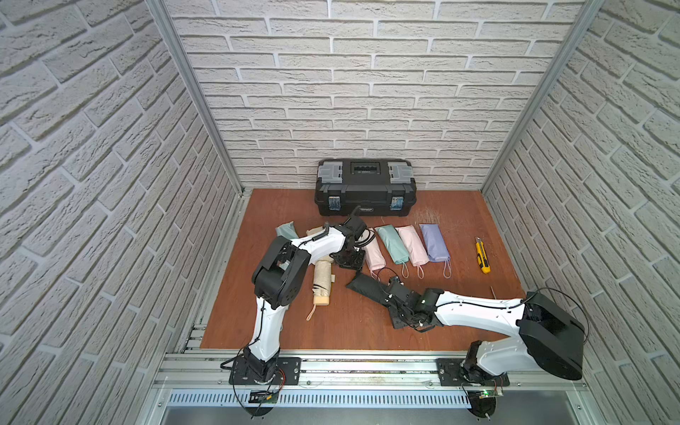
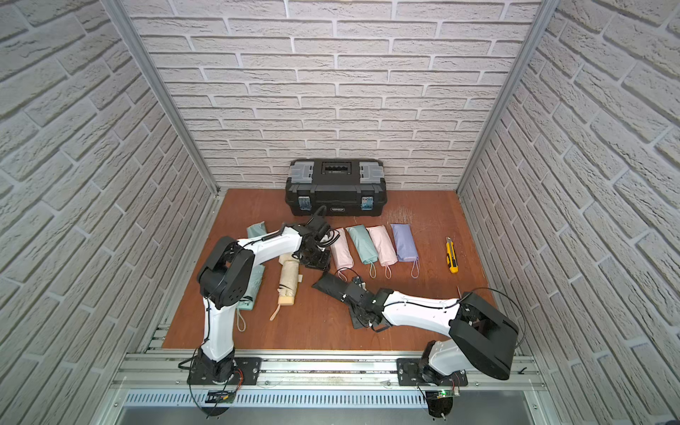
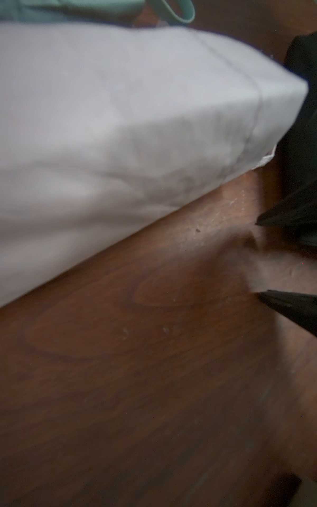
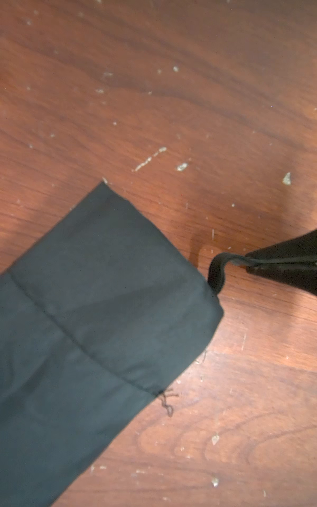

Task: Take umbrellas out of sleeves
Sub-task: Take out the umbrella from the umbrella sleeve.

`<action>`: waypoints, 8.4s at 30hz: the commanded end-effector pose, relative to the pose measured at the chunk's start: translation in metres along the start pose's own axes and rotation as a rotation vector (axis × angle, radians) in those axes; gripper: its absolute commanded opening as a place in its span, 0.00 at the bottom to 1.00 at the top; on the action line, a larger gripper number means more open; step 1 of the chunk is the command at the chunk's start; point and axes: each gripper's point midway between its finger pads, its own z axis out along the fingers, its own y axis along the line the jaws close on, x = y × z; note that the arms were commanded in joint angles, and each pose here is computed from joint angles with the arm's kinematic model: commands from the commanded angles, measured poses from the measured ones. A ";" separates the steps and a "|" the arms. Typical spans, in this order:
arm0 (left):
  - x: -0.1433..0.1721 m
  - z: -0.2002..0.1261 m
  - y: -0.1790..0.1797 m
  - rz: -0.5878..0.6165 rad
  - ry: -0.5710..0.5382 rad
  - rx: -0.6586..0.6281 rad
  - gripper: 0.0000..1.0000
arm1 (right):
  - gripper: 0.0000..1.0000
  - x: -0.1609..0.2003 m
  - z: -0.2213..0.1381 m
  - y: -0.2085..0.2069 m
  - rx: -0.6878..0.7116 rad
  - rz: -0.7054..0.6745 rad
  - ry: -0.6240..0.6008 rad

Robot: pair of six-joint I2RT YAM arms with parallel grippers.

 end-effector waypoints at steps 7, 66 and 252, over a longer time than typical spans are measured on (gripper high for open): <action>0.010 0.007 -0.006 -0.023 0.051 -0.033 0.40 | 0.03 0.000 -0.001 0.000 -0.007 -0.015 -0.026; -0.027 -0.029 0.031 -0.055 -0.030 -0.022 0.00 | 0.03 0.016 -0.023 -0.028 0.038 0.048 -0.067; -0.062 -0.059 0.039 0.021 -0.068 0.284 0.00 | 0.39 -0.062 -0.016 0.046 -0.116 -0.057 0.106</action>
